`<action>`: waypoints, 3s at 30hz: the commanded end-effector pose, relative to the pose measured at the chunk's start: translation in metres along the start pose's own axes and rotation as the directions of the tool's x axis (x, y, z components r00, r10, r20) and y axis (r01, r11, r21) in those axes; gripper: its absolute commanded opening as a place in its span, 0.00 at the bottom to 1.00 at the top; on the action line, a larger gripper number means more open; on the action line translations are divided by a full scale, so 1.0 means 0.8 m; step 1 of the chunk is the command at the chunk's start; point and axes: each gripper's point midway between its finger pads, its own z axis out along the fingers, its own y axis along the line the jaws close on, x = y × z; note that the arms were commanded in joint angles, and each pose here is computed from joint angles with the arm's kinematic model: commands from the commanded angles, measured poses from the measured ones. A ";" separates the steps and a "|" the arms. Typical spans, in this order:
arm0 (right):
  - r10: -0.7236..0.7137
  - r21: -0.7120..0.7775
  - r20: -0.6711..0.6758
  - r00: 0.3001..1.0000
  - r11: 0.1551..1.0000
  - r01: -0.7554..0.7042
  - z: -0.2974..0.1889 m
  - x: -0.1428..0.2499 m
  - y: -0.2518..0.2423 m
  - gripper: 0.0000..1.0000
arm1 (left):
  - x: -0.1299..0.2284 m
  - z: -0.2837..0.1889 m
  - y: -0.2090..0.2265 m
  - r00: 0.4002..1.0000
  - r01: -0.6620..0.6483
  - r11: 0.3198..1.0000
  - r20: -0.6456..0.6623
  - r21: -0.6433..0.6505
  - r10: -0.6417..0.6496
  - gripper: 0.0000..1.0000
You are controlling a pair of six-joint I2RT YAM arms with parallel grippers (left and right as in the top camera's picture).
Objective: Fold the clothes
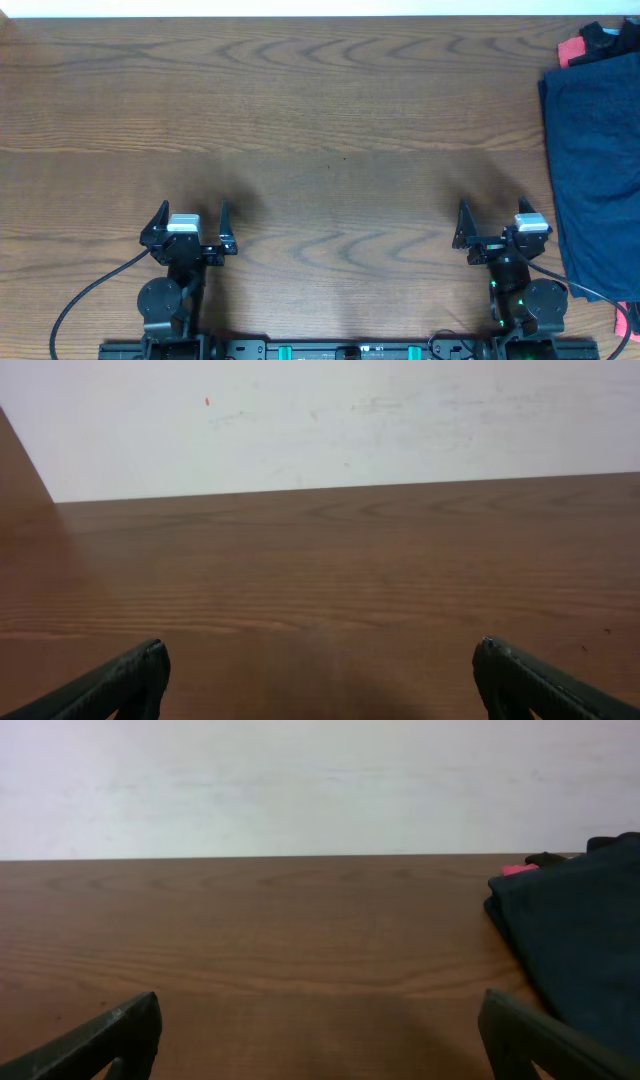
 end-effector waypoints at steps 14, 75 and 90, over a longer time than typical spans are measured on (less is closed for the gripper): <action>0.003 -0.004 -0.008 1.000 1.000 -0.003 0.001 0.004 0.000 0.99 | 0.020 0.003 -0.004 0.999 -0.013 1.000 -0.039 0.021 0.014 0.98; 0.357 -0.355 0.014 0.934 0.875 -0.330 -0.019 -0.059 0.072 0.99 | 0.020 0.003 -0.004 0.999 -0.013 1.000 -0.039 0.021 0.014 0.98; 0.115 0.035 -0.112 0.987 0.993 -0.112 0.019 -0.137 0.005 0.99 | 0.020 0.003 -0.004 0.999 -0.013 1.000 -0.039 0.021 0.014 0.98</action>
